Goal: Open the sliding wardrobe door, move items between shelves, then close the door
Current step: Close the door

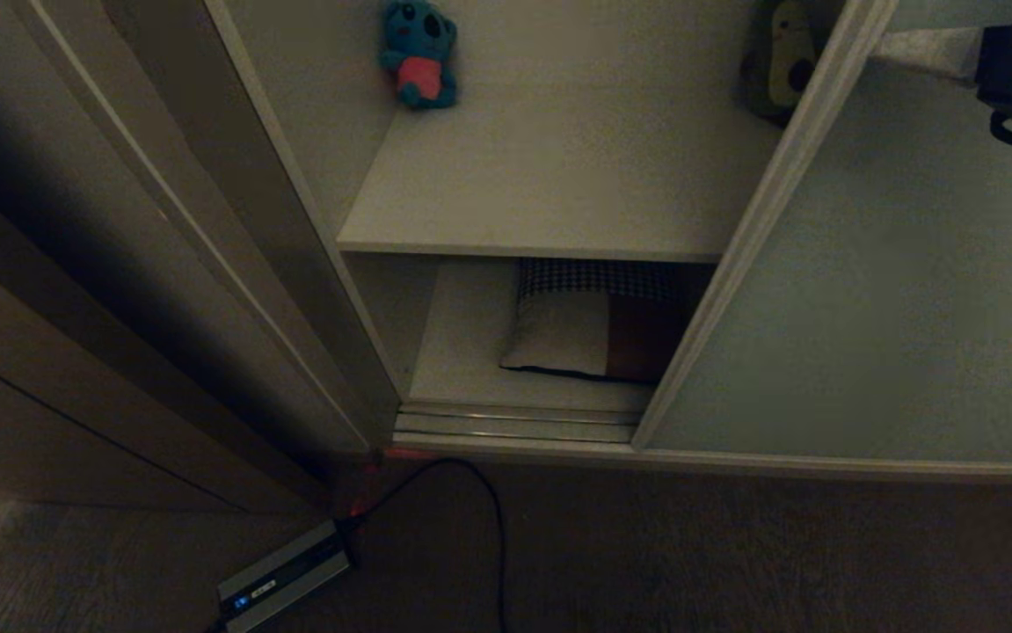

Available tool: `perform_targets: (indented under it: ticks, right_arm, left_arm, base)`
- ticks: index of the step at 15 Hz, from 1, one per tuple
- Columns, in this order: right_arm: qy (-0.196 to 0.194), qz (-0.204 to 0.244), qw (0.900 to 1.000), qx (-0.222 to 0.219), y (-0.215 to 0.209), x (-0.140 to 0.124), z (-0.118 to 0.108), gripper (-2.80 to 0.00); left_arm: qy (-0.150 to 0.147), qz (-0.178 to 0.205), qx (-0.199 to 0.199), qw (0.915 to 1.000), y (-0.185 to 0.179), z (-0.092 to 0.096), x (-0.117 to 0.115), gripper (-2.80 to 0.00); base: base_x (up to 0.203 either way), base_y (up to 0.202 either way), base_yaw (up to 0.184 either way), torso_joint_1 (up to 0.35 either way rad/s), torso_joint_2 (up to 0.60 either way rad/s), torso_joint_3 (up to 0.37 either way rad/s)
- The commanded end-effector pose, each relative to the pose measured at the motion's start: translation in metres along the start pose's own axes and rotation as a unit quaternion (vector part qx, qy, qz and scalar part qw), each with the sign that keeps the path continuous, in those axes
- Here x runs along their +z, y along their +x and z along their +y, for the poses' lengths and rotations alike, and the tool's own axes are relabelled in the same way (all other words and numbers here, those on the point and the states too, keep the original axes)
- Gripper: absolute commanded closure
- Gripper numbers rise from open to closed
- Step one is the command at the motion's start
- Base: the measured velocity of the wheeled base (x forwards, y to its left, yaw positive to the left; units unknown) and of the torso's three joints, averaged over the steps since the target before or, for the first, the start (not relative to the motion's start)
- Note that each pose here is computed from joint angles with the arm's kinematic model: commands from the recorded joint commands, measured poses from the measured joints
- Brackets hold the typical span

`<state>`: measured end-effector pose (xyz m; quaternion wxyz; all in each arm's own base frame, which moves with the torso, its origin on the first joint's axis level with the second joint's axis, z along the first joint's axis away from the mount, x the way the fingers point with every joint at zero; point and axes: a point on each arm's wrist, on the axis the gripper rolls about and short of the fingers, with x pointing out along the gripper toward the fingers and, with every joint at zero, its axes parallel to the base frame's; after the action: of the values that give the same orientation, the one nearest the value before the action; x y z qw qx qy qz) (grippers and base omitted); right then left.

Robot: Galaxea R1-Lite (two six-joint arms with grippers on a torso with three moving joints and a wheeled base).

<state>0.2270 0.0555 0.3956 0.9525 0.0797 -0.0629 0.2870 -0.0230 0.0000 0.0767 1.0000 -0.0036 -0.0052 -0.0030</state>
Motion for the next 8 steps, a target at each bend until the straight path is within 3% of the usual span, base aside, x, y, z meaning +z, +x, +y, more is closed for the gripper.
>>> perform_targets:
  ticks: [1, 5, 8]
  right_arm:
    - [0.004, 0.006, 1.000, 0.023, 0.008, -0.004, 0.007, 0.00]
    - [0.016, 0.028, 0.998, 0.061, 0.031, -0.017, 0.020, 0.00]
    - [0.023, 0.035, 0.993, 0.111, 0.036, -0.022, 0.046, 0.00]
  left_arm:
    - [0.000, 0.000, 0.000, 1.0000, 0.000, 0.000, 0.000, 0.00]
    - [0.000, -0.001, 0.000, 1.0000, 0.000, 0.000, 0.000, 0.00]
    - [0.000, -0.001, 0.000, 1.0000, 0.000, 0.000, 0.000, 0.00]
  base:
    - [0.000, 0.000, 0.000, 0.000, 0.00, 0.000]
    - [0.000, 0.000, 0.000, 0.000, 0.00, 0.000]
    - [0.000, 0.000, 0.000, 0.000, 0.00, 0.000]
